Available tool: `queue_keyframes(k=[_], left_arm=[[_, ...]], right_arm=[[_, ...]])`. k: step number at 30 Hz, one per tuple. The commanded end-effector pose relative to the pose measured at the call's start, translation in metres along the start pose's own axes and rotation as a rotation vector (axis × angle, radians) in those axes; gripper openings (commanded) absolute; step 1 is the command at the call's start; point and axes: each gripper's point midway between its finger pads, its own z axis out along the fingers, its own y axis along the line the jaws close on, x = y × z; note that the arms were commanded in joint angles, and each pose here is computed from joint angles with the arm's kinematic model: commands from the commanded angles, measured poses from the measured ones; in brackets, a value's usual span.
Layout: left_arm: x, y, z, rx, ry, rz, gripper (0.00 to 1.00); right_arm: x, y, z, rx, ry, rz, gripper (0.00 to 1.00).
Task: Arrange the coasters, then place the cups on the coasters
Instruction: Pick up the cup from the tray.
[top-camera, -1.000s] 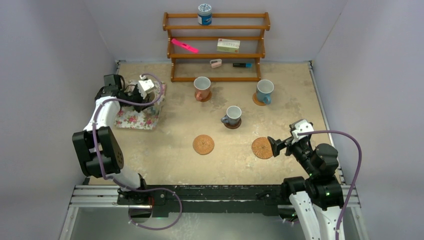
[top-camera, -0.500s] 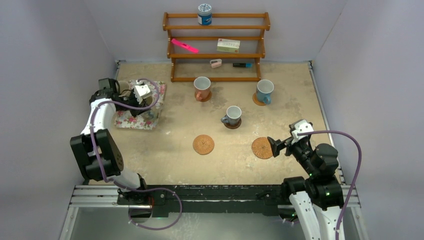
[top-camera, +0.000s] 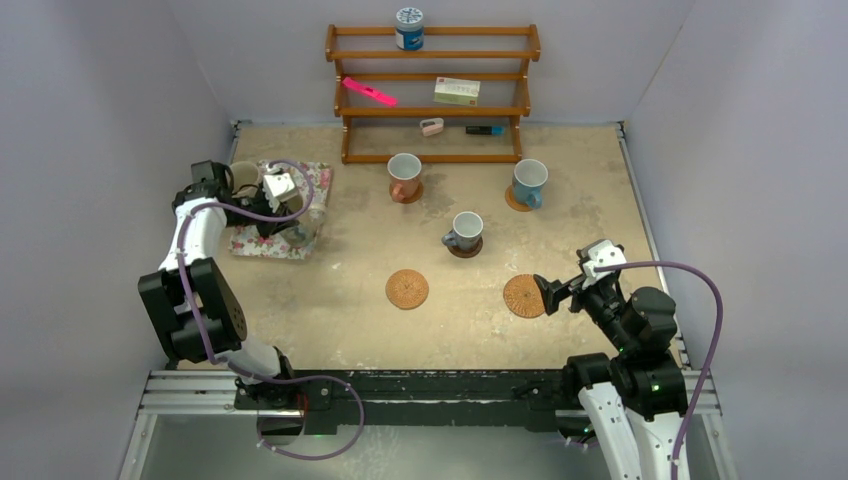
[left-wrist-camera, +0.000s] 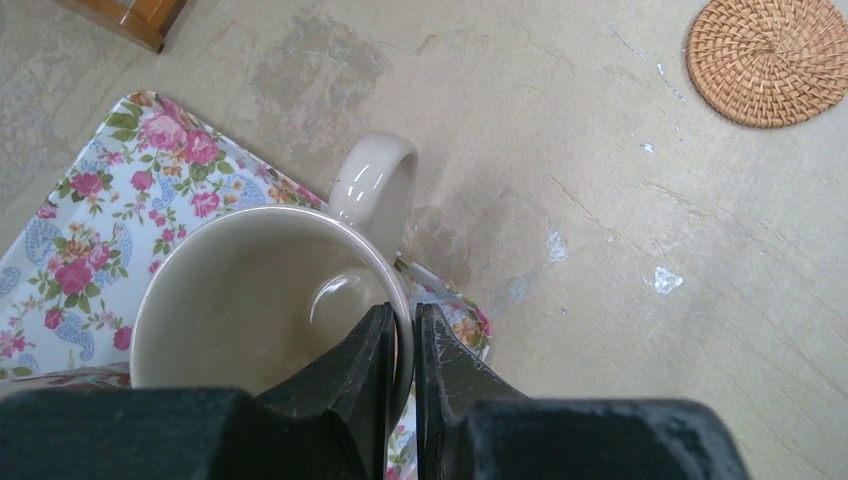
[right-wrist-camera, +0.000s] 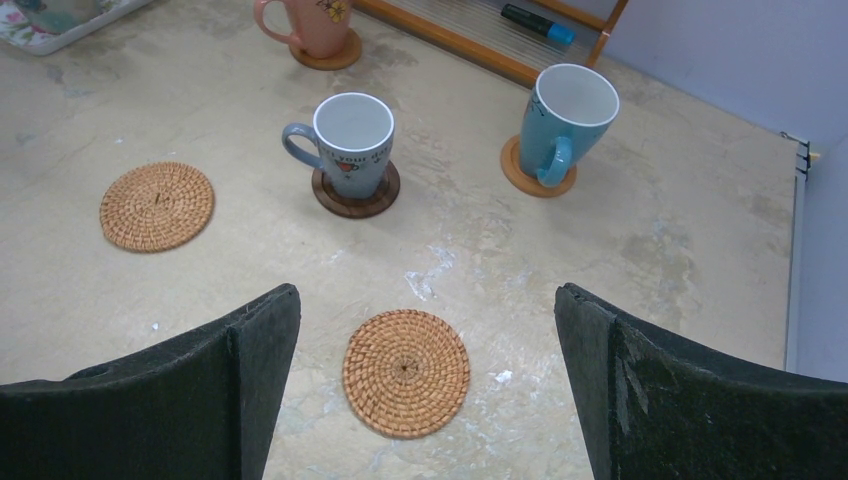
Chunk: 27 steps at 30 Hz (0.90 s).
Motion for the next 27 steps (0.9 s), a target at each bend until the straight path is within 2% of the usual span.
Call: queue_keyframes(k=[1, 4, 9, 19, 27], left_arm=[[-0.009, -0.008, -0.008, 0.02, -0.029, -0.001, 0.11], [-0.012, -0.008, -0.009, 0.019, -0.038, -0.001, 0.0], [-0.022, -0.004, -0.011, 0.0, -0.066, -0.005, 0.0], [-0.06, 0.017, -0.028, -0.153, -0.158, 0.004, 0.0], [-0.081, 0.018, -0.039, -0.183, -0.2, 0.019, 0.0]], right_arm=[[-0.003, 0.005, -0.001, -0.025, -0.017, -0.021, 0.99], [-0.002, 0.005, -0.001, -0.026, -0.016, -0.02, 0.99], [-0.003, 0.005, -0.001, -0.027, -0.017, -0.021, 0.99], [-0.003, 0.005, -0.002, -0.027, -0.019, -0.023, 0.99], [-0.003, 0.005, -0.002, -0.027, -0.019, -0.023, 0.99]])
